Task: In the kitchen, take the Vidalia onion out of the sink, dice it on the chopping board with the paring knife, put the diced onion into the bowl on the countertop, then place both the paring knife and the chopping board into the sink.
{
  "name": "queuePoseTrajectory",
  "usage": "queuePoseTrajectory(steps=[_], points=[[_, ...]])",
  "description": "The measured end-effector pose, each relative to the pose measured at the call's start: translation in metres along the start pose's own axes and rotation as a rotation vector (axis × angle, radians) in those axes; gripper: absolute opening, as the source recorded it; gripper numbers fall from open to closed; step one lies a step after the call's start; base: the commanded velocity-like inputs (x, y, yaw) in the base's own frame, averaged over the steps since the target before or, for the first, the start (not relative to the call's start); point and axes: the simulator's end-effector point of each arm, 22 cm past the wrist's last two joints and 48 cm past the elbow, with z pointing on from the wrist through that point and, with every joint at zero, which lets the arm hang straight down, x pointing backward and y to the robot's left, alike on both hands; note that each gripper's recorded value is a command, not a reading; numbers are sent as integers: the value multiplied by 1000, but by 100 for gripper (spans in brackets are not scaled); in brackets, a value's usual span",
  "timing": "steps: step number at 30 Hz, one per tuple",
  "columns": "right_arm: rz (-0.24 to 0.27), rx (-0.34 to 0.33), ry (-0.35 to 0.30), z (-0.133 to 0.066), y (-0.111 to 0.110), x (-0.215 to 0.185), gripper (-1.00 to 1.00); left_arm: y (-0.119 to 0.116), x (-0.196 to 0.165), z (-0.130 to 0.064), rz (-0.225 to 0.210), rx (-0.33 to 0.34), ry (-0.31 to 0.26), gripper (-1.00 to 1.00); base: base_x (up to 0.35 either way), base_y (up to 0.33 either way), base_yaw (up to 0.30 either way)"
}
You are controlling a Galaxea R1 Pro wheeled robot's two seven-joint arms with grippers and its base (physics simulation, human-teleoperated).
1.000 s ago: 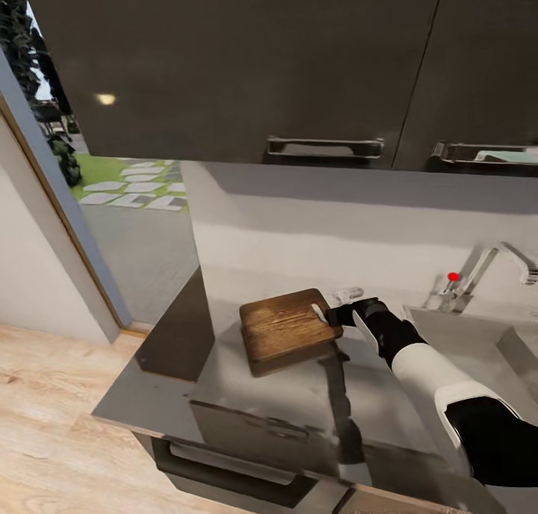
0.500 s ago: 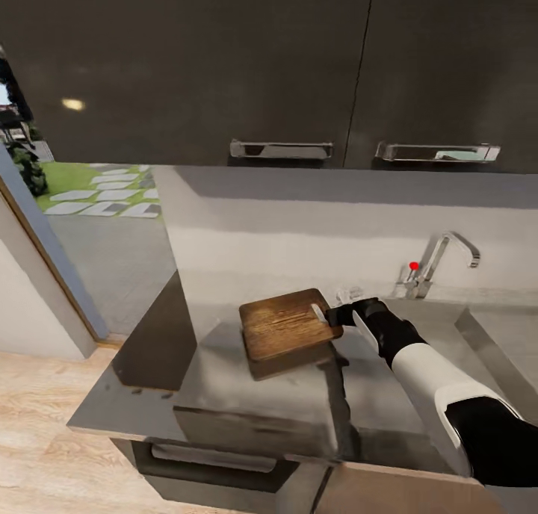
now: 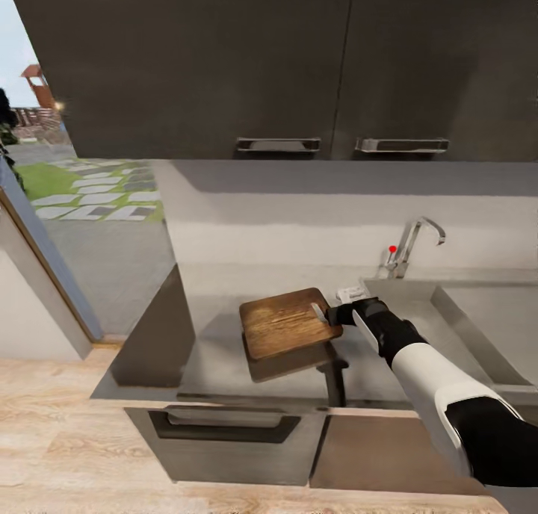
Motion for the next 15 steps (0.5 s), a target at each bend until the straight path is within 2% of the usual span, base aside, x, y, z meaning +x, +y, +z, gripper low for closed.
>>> queuePoseTrajectory(steps=[7, 11, 15], points=[[15, -2, -3, -1, -1, -1, -100, 0, 0, 0, 1, 1, -1, 100, -19, 18, -51], [103, -7, -18, -3, -11, -4, -100, 0, 0, 0, 1, 1, -1, 100, -1, 1, -208], [208, -12, -37, -5, -23, -7, -100, -1, 0, 0, 1, 1, -1, 100, 0, 0, -70]])
